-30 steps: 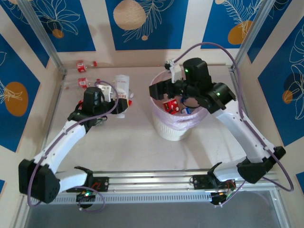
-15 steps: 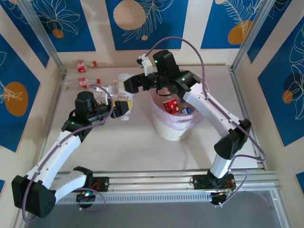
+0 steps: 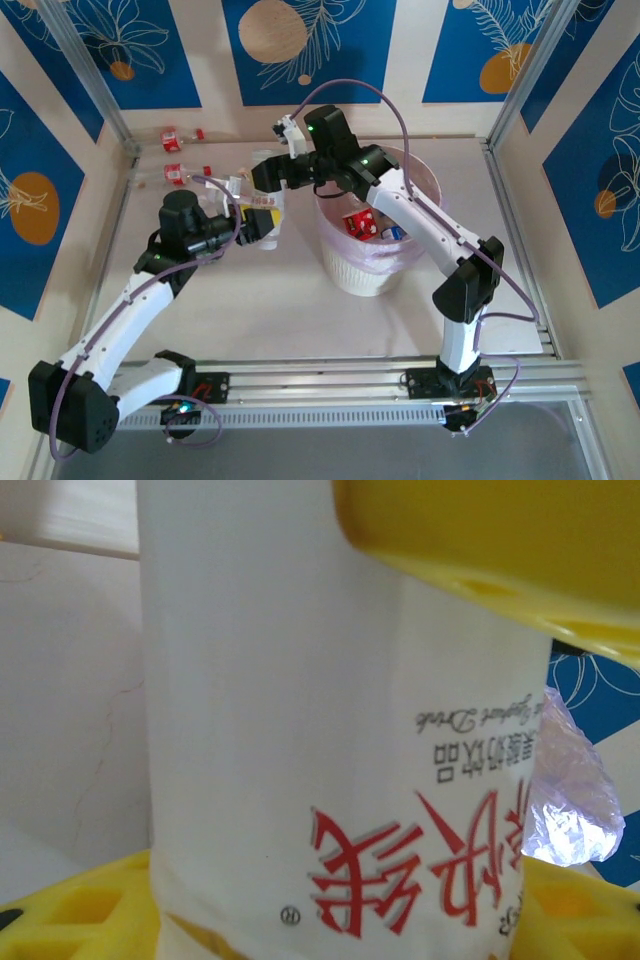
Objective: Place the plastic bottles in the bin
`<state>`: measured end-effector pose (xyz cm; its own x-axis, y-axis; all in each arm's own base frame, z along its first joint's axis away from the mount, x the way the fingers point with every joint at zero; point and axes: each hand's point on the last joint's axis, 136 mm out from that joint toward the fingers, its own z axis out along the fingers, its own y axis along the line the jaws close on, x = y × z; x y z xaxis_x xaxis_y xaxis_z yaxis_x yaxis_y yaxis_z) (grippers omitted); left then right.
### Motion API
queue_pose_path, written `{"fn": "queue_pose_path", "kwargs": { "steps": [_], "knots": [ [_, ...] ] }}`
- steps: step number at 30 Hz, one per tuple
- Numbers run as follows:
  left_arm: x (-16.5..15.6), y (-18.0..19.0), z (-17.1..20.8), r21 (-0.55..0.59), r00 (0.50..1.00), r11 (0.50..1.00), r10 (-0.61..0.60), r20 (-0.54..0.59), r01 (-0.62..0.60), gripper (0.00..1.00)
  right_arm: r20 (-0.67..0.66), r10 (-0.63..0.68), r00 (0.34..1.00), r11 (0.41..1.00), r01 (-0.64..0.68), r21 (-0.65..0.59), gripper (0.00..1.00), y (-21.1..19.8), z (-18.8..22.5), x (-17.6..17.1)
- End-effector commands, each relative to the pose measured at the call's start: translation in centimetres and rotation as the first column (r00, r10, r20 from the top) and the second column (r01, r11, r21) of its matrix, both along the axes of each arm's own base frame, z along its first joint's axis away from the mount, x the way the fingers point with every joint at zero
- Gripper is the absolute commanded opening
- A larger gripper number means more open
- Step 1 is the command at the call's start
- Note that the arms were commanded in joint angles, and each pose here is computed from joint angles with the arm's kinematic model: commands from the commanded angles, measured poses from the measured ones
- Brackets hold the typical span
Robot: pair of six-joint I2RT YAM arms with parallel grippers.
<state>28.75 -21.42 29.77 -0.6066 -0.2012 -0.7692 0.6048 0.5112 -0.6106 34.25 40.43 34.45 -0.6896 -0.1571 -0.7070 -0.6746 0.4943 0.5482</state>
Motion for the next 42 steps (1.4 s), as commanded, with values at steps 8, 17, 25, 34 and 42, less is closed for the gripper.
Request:
{"fn": "queue_pose_path", "kwargs": {
  "steps": [8,17,25,34,42],
  "knots": [
    [-0.6,-0.1,0.6,0.002,0.999,1.0,-0.016,0.052,0.016,1.0,0.069,0.013,0.998,0.999,-0.016,0.048,0.6,0.2,3.1,-0.2],
    [-1.9,0.9,-0.2,0.049,1.0,0.999,0.008,-0.027,-0.007,1.0,0.236,-0.094,0.967,0.995,0.098,-0.007,0.59,-2.8,7.2,1.8],
    [-1.0,1.1,-0.6,0.03,0.998,0.999,0.033,-0.045,-0.032,1.0,0.386,-0.207,0.899,0.978,0.203,0.053,0.59,-8.7,13.8,0.1],
    [2.2,2.2,-4.1,0.099,0.976,0.986,0.152,-0.156,-0.137,0.99,0.381,-0.446,0.81,0.869,0.493,-0.03,0.59,-21.4,12.1,1.4],
    [3.6,2.8,-6.2,0.131,0.952,0.973,0.214,-0.22,-0.188,0.98,0.345,-0.501,0.794,0.75,0.597,-0.284,0.59,-26.6,4.8,2.6]
  ]
}}
